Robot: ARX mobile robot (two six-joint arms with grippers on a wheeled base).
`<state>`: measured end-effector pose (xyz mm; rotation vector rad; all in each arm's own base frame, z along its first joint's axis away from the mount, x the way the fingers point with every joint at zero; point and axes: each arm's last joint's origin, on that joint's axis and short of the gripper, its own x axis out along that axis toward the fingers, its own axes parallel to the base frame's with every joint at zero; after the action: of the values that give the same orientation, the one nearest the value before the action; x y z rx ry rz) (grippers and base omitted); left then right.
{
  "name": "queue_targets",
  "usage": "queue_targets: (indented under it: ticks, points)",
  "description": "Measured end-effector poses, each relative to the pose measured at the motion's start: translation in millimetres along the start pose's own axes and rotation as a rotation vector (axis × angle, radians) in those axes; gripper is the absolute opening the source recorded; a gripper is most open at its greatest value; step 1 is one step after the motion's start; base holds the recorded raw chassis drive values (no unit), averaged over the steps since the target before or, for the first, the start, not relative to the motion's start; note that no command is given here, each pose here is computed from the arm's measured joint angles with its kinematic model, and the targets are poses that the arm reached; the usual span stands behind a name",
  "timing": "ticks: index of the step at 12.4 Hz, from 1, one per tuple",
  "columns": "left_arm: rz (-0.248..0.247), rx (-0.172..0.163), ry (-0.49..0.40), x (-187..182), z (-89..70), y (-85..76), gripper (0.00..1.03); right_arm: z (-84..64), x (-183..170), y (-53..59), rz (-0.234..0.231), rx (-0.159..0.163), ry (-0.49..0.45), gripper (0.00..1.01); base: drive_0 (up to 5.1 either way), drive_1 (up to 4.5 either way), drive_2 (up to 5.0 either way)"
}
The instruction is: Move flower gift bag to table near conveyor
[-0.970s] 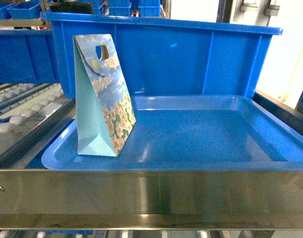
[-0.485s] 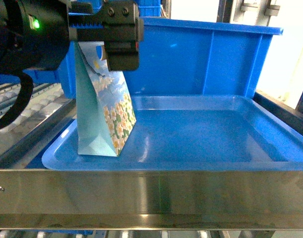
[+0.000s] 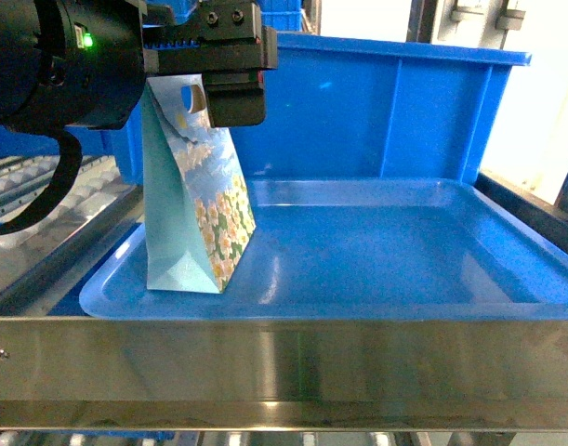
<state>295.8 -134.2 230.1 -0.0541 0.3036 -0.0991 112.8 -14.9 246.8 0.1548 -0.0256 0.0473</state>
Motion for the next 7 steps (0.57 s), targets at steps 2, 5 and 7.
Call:
queue_targets:
  ticks: [2,5,7]
  points:
    - [-0.013,0.013,0.044,-0.6,-4.4,-1.2,0.62,0.0,0.0,0.0,0.000,0.000,0.000,0.02,0.0,0.00,0.0]
    - [-0.018,0.014,0.034,-1.3,-3.8,-3.7,0.24,0.0,0.0,0.0,0.000,0.000,0.000,0.02,0.0,0.00,0.0]
    - [-0.007,0.010,0.018,-0.8,-2.4,-1.9,0.02,0.0,0.0,0.0,0.000,0.000,0.000,0.02,0.0,0.00,0.0]
